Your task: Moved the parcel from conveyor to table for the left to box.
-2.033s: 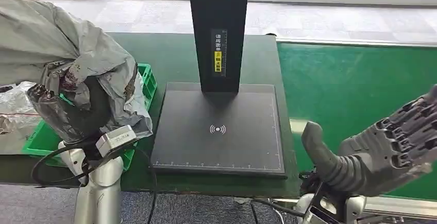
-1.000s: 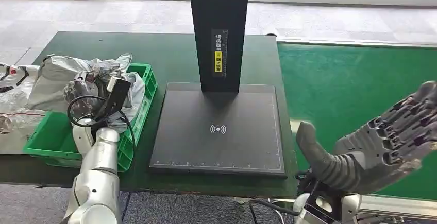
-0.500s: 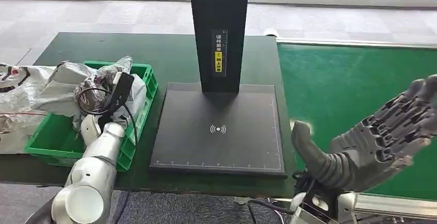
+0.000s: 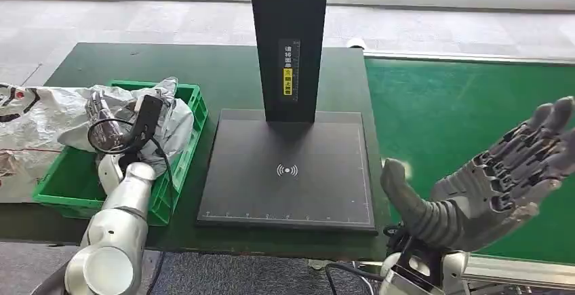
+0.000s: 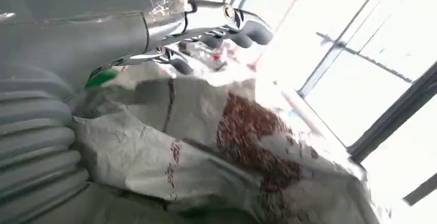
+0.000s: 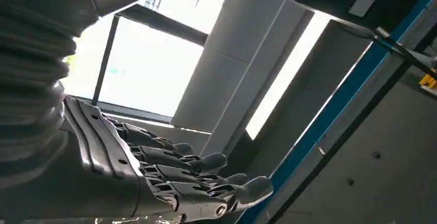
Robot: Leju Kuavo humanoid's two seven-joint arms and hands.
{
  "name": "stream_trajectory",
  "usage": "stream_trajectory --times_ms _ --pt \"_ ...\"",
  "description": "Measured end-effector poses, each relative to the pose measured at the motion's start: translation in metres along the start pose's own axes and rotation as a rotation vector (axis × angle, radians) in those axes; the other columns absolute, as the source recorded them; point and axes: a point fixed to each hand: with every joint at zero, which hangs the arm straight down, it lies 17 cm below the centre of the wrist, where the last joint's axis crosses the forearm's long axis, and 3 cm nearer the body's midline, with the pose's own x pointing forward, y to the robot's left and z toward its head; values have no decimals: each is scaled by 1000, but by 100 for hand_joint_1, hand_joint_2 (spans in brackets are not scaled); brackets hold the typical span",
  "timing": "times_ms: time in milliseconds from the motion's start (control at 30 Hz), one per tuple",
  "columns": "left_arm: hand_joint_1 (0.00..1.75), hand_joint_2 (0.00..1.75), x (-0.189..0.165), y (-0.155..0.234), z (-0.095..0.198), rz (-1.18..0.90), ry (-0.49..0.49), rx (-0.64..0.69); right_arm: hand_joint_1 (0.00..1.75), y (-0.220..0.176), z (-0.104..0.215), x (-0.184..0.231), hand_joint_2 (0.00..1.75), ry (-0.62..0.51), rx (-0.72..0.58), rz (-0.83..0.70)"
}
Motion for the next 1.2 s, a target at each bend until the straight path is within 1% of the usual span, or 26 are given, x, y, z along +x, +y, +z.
stream_trajectory --times_ms 100,200,300,567,700,767,900,933,1000,1100,1133,1200 --pt "0 0 21 25 3 82 -108 95 0 0 0 0 175 1 -1 -1" --pt "0 0 35 57 7 195 -184 224 0 0 1 -2 175 6 -1 0" --pt "0 0 34 70 11 244 -174 284 0 0 1 -3 175 9 0 0" --pt "0 0 29 82 13 258 -147 327 0 1 2 -4 175 11 3 1" --pt "0 0 13 91 19 364 -66 387 0 -2 3 -7 175 21 -2 4" --pt "0 0 8 98 24 422 -43 422 0 -5 4 -12 175 32 -5 13" --pt "0 0 10 121 32 523 -55 495 0 -10 7 -22 175 56 -11 31" --pt "0 175 19 127 35 567 -75 510 0 -12 8 -26 175 66 -14 34" --pt "0 175 30 135 40 636 -97 527 0 -15 10 -31 175 79 -18 42" --pt "0 175 50 136 50 781 -146 490 0 -14 15 -38 175 111 -19 28" --pt "0 175 59 134 55 846 -169 459 0 -13 18 -42 175 128 -21 18" --pt "0 175 88 126 66 1067 -248 331 0 -12 26 -53 175 197 -42 -34"
